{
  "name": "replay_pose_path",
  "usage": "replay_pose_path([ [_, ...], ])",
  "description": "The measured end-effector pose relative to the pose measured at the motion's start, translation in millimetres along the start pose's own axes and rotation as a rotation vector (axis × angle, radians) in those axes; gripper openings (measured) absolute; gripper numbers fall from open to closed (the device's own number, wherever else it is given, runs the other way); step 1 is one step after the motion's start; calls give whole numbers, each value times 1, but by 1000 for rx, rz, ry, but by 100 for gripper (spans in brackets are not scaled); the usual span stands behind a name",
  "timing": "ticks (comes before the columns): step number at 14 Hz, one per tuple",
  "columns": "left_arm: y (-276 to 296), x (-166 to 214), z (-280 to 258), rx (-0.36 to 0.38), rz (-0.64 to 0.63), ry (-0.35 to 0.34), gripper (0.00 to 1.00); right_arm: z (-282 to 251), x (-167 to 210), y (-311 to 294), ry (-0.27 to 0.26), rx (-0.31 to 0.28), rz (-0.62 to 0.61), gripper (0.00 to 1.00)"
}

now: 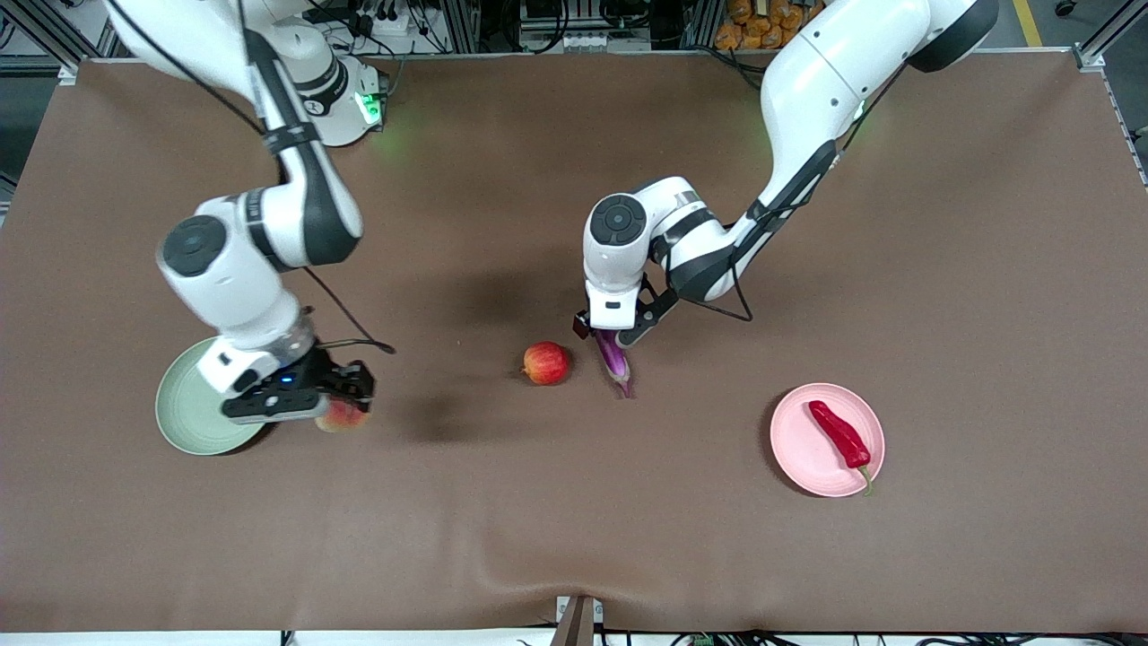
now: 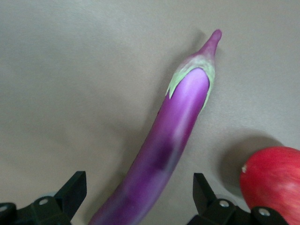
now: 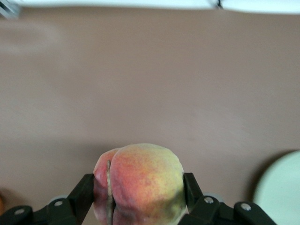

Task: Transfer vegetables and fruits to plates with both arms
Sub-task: 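Grasp the purple eggplant with the left gripper while the right carries the peach, then place the peach on the green plate while the left gripper lowers the eggplant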

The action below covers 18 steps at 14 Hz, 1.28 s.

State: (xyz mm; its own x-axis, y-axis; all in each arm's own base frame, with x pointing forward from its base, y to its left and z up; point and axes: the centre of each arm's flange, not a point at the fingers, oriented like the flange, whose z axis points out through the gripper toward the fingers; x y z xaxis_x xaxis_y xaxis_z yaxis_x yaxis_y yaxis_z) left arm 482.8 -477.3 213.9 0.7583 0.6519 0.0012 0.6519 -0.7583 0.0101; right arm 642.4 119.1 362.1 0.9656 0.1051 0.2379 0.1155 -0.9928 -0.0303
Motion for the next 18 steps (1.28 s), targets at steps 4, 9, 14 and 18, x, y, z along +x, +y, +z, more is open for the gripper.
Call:
replay_pose_path([
  [4, -1, -5, 34, -25, 33, -13, 80, 7, -22, 95, -149, 74, -50, 82],
  [9, 2, 6, 35, -51, -7, -22, 41, 23, -57, 194, -225, 121, -147, 82],
  [14, 5, 110, -50, -128, -31, 80, 40, 60, -87, 267, -264, 158, -325, 82],
  [18, -31, 222, -137, -172, 119, 154, 37, 91, -105, 299, -298, 183, -373, 82],
])
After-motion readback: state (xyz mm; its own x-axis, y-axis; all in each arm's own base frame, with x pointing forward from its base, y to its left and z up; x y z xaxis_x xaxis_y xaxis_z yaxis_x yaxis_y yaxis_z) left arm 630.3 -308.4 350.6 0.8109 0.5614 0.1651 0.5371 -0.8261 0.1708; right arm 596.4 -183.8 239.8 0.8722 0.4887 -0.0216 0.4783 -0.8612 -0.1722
